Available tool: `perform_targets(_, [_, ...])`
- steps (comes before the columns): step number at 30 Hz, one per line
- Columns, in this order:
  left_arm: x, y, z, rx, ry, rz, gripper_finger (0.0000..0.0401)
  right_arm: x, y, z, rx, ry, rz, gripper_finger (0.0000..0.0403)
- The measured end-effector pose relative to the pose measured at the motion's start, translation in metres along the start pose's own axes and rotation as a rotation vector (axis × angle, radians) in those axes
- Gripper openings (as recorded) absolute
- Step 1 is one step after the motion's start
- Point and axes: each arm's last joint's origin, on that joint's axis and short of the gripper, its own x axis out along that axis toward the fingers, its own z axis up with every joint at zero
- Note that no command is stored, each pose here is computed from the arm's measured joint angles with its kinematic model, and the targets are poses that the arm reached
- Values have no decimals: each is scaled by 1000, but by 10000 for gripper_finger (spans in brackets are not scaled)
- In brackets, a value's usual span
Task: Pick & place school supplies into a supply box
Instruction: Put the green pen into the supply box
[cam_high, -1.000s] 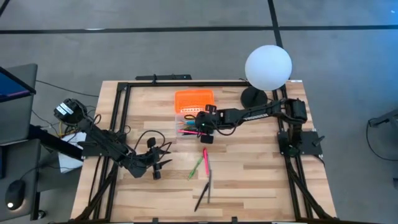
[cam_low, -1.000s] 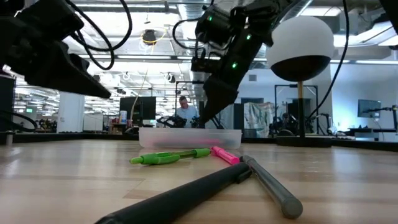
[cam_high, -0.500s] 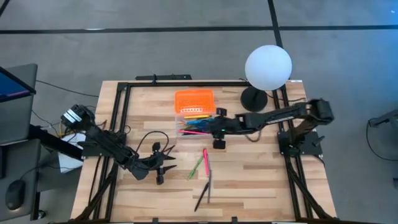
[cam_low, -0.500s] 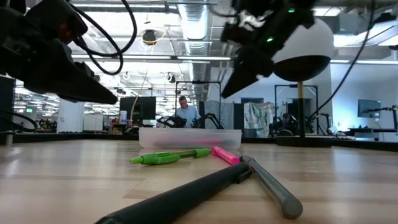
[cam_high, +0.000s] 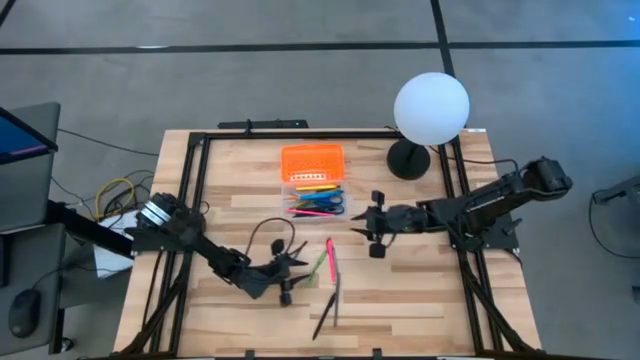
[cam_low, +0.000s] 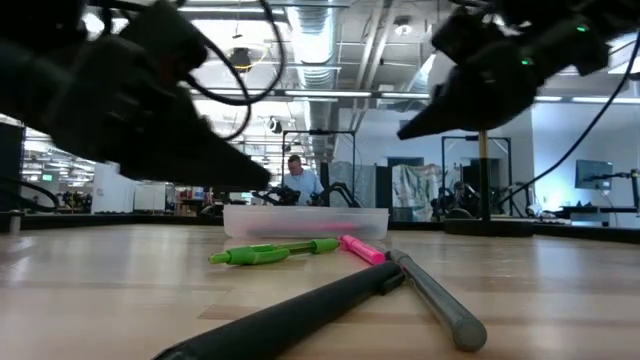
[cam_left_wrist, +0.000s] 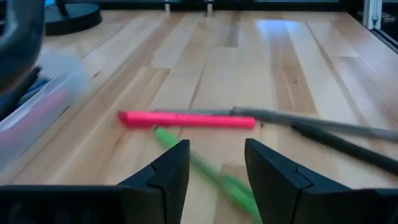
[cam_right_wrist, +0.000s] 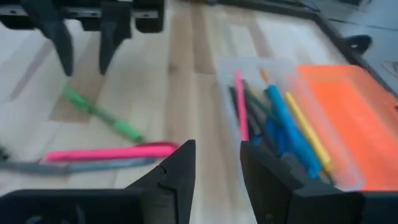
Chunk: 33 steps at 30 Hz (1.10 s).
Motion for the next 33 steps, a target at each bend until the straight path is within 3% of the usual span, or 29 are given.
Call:
perform_targets(5, [20,-6,5,15,9,25,148,-7,17,-18,17,20,-49,122])
perform_targets(13, [47,-3,9,-31,137,76,148,-13,39,-31,9,36,-91,122])
perform_targets(21, [57,-4,13,-66,285,133,148,-19,50,-31,-17,11,-98,122])
perform_targets(33, [58,-9,23,39,512,127,148,-20,51,-31,-12,4,-93,122])
